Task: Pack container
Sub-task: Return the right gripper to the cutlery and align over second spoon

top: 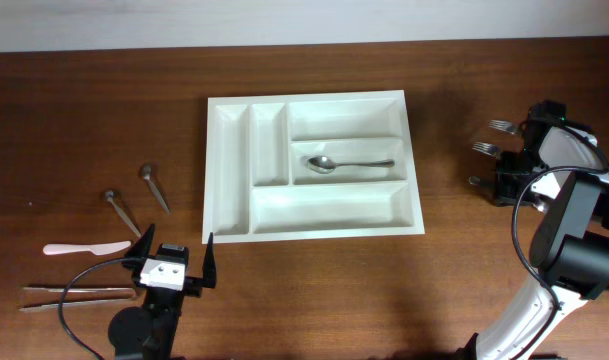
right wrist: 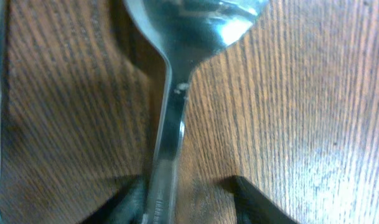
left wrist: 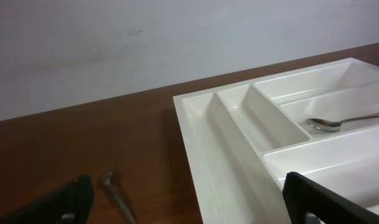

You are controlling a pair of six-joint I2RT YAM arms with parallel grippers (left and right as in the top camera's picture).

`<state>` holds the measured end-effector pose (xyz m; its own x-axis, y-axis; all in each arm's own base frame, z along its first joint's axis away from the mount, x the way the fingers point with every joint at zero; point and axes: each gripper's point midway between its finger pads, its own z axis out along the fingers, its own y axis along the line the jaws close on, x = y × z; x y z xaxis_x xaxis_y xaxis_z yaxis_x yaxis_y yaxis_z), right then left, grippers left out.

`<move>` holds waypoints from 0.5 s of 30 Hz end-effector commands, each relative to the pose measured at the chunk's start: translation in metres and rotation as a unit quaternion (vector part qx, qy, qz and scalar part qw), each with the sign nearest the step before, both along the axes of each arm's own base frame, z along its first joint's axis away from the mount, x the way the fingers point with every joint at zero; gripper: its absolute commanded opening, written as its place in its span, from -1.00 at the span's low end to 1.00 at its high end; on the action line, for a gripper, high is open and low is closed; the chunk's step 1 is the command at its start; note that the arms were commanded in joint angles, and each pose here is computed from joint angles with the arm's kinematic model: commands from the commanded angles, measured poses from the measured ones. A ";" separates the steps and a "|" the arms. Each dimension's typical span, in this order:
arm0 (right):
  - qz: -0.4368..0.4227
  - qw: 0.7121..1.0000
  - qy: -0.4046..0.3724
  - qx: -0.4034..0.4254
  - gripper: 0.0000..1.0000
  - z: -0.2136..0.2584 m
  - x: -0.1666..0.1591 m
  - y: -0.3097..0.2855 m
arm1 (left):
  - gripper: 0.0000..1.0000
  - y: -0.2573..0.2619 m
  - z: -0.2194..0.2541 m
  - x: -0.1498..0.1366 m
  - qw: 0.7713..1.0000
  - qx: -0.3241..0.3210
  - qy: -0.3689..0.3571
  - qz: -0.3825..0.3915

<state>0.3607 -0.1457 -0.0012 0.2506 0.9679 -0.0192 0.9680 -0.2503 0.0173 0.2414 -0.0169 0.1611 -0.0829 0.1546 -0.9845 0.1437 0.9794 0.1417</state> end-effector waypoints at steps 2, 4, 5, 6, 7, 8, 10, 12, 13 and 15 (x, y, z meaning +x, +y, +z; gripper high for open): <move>-0.007 1.000 0.008 -0.002 -0.21 -0.002 -0.002 -0.003 | 0.98 0.002 -0.002 0.000 1.000 0.005 -0.002 0.004; -0.007 1.000 0.008 -0.002 -0.29 -0.002 -0.003 -0.003 | 0.98 0.002 -0.002 0.000 1.000 0.005 -0.002 0.004; -0.007 1.000 0.010 -0.002 -0.35 -0.002 -0.003 -0.003 | 0.98 0.002 -0.002 0.000 1.000 0.005 -0.002 0.004; -0.007 1.000 0.011 -0.004 -0.39 -0.002 -0.004 -0.003 | 0.98 0.002 -0.002 0.000 1.000 0.005 -0.002 0.004; -0.006 1.000 0.012 -0.005 -0.42 -0.002 -0.004 -0.004 | 0.98 0.002 -0.002 0.000 1.000 0.005 -0.002 0.004; -0.005 1.000 0.013 -0.005 -0.47 -0.002 -0.005 -0.004 | 0.98 0.002 -0.002 0.000 1.000 0.005 -0.002 0.004; -0.005 1.000 0.016 -0.006 -0.60 -0.002 -0.006 -0.004 | 0.98 0.002 -0.002 0.000 1.000 0.005 -0.002 0.004; -0.002 1.000 0.018 -0.007 -0.71 -0.002 -0.007 -0.004 | 0.98 0.002 -0.002 0.000 1.000 0.005 -0.002 0.004; -0.001 1.000 0.019 -0.006 -0.74 -0.002 -0.008 -0.004 | 0.98 0.002 -0.002 0.000 1.000 0.005 -0.002 0.004; 0.002 1.000 0.021 -0.006 -0.83 -0.002 -0.008 -0.004 | 0.98 0.002 -0.002 0.000 1.000 0.005 -0.002 0.004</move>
